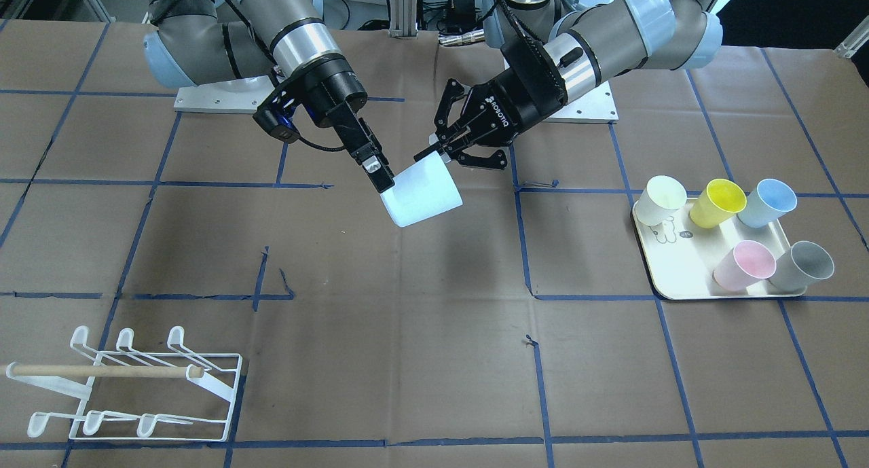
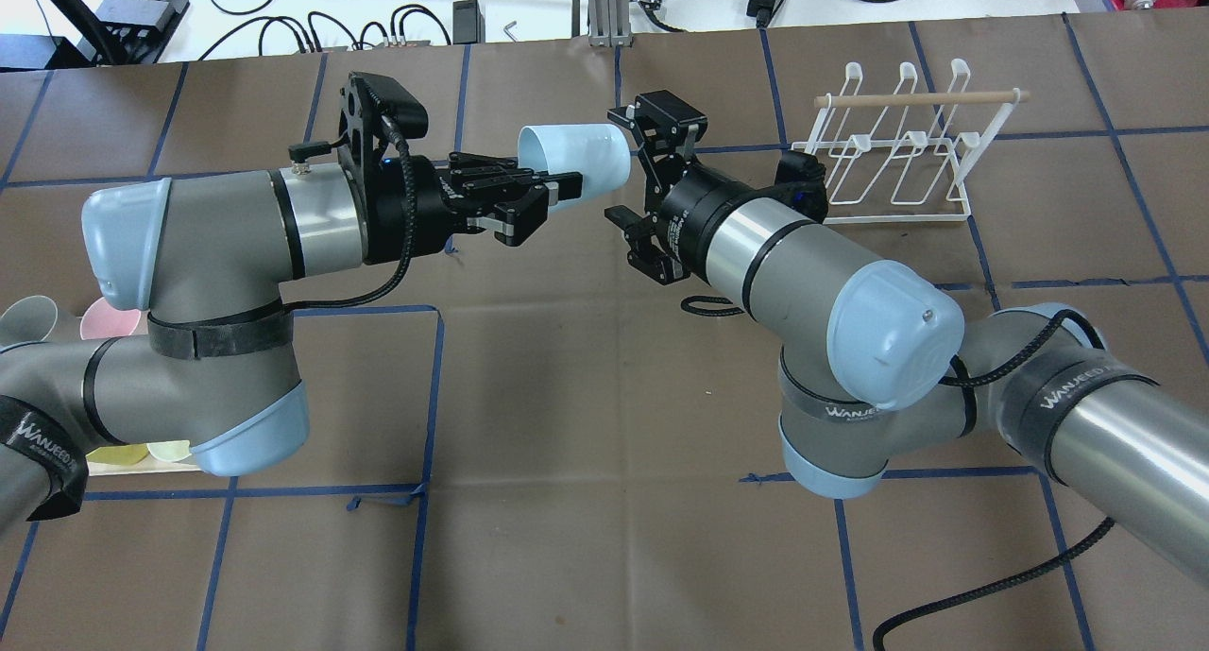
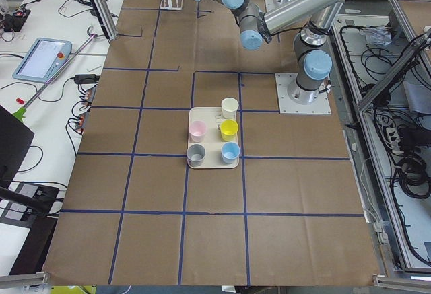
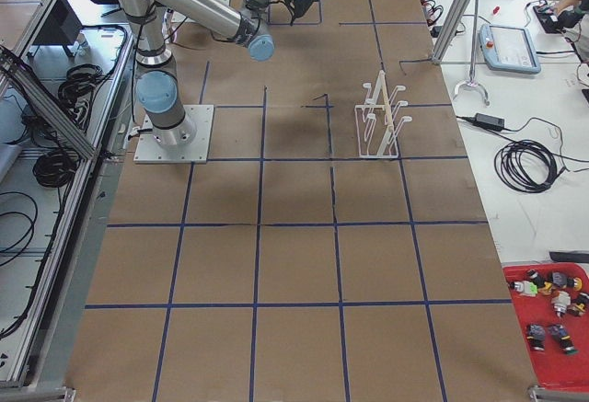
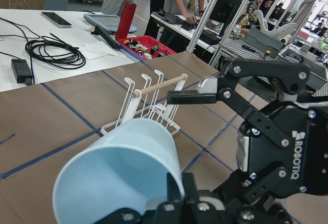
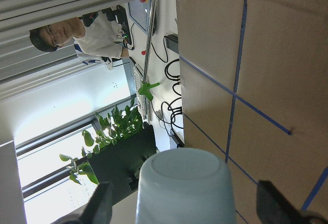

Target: Transfer IKEA cup to right arm and place on rack

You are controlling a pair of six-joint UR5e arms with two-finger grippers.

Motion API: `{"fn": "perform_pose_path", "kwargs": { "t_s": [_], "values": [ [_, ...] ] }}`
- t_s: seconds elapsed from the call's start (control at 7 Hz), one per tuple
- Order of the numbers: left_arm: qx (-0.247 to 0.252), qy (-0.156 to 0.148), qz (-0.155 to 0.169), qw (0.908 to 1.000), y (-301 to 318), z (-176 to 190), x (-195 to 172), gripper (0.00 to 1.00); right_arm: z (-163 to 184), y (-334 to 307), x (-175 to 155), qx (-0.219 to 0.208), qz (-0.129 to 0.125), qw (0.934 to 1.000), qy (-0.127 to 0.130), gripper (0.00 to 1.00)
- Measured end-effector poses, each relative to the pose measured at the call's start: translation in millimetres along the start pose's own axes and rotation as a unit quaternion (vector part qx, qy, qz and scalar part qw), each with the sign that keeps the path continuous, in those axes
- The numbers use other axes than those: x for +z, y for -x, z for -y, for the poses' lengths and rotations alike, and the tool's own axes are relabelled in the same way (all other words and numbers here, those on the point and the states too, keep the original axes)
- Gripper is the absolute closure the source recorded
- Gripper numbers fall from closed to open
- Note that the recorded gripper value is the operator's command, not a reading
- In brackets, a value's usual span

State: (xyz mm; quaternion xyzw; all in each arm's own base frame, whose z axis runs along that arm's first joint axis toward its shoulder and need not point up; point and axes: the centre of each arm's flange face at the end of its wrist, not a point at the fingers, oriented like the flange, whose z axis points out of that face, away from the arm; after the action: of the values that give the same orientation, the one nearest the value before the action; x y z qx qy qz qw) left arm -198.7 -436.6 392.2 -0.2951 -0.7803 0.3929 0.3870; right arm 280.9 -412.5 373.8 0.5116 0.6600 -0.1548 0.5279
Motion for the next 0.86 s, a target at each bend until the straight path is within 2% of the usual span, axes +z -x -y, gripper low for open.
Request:
{"fn": "perform_pose_path", "kwargs": {
  "t_s": [0.29, 0.86],
  "values": [
    [-0.001, 0.001, 0.0, 1.0, 0, 0, 1, 1.0, -3, 2, 11, -0.002, -0.003, 1.0, 0.005, 0.05],
    [-0.001, 0.0, 0.0, 1.0, 1, 0, 1, 1.0, -8, 2, 17, -0.006, -0.006, 0.9999, 0.012, 0.44]
  ]
}}
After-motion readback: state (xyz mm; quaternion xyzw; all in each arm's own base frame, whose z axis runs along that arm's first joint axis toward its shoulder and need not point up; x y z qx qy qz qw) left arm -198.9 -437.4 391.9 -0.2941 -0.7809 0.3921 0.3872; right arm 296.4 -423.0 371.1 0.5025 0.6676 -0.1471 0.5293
